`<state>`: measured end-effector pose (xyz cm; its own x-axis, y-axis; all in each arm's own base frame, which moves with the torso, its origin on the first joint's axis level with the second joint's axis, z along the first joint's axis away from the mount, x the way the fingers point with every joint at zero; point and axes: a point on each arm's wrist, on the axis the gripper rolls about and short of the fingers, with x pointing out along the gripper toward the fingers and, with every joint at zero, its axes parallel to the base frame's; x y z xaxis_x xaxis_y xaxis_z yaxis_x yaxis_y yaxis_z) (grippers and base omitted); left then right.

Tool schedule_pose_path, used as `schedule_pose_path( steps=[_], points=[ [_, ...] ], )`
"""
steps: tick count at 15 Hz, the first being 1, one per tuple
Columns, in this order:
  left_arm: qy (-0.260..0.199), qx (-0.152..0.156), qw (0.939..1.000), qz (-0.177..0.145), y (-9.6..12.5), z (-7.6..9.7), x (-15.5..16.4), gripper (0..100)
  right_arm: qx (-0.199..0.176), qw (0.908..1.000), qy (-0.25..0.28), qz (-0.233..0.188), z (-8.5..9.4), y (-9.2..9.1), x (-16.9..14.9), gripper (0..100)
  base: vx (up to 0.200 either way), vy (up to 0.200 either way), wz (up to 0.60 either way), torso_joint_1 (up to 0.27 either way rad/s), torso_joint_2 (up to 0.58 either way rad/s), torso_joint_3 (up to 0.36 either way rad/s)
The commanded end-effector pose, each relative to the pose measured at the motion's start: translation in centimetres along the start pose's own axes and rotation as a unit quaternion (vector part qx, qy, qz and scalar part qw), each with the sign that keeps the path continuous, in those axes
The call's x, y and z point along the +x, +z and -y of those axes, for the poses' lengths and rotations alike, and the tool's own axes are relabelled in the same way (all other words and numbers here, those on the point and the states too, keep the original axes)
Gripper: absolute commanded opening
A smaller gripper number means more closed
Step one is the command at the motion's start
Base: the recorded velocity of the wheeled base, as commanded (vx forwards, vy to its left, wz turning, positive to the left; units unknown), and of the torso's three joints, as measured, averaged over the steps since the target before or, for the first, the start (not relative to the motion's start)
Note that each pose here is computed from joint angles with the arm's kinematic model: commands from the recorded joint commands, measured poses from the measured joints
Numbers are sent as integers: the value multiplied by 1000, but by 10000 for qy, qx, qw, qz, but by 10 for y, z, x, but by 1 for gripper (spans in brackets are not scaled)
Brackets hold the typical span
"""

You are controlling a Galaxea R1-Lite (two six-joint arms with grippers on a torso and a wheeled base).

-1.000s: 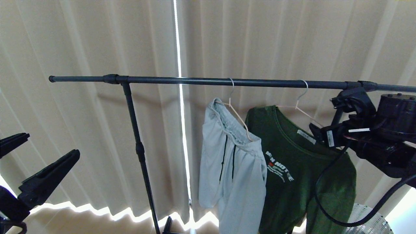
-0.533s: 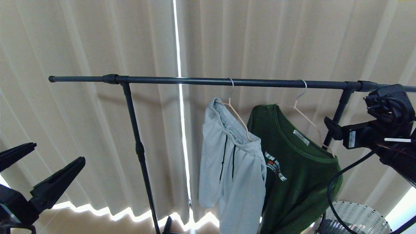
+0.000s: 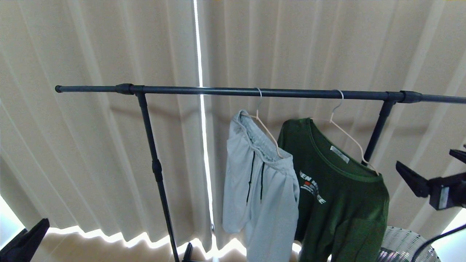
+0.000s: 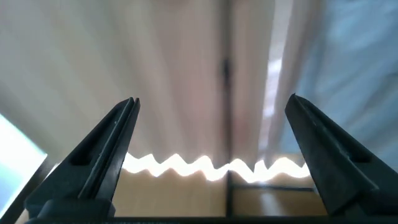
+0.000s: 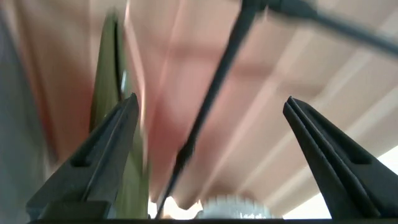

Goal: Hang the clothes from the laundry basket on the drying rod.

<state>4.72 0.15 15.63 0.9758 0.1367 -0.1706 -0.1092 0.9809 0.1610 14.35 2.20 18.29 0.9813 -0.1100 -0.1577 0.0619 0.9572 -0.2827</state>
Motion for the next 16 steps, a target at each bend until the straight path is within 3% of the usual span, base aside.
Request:
schedule_pose_path(
  steps=[1, 4, 6, 7, 8, 9, 10, 12, 16],
  points=[
    [211, -78, 9997, 81, -27, -2, -24, 100, -9, 9999, -57, -82, 10, -23, -44, 100, 0, 0, 0, 0, 0, 0],
    [172, -57, 9993, -340, -56, -1, -41, 100, -127, 9924, -385, -1159, 20, -63, -91, 100, 0, 0, 0, 0, 0, 0],
    [308, -311, 9982, -420, -60, -1, -45, 100, -87, 9891, -528, -1371, 20, -78, -110, 100, 0, 0, 0, 0, 0, 0],
    [571, -555, 9955, -513, -63, 0, -45, 100, -59, 9897, -585, -1303, 19, -89, -123, 100, 0, 0, 0, 0, 0, 0],
    [624, -589, 9950, -518, -63, 0, -46, 100, -53, 9902, -587, -1265, 19, -90, -125, 100, 0, 0, 0, 0, 0, 0],
    [1068, -714, 9908, -436, -62, 1, -48, 100, -16, 9915, -666, -1116, 19, -98, -137, 100, 0, 0, 0, 0, 0, 0],
    [1186, -710, 9902, -210, -62, 1, -53, 100, -5, 9918, -702, -1065, 18, -101, -142, 100, 0, 0, 0, 0, 0, 0],
    [1192, -435, 9919, 38, -77, 4, -58, 100, 51, 9935, -753, -846, 17, -107, -149, 100, 0, 0, 0, 0, 0, 0],
    [1025, -403, 9939, 49, -86, 6, -52, 100, 131, 9963, -760, -374, 14, -125, -157, 100, 0, 0, 0, 0, 0, 0]
  ],
)
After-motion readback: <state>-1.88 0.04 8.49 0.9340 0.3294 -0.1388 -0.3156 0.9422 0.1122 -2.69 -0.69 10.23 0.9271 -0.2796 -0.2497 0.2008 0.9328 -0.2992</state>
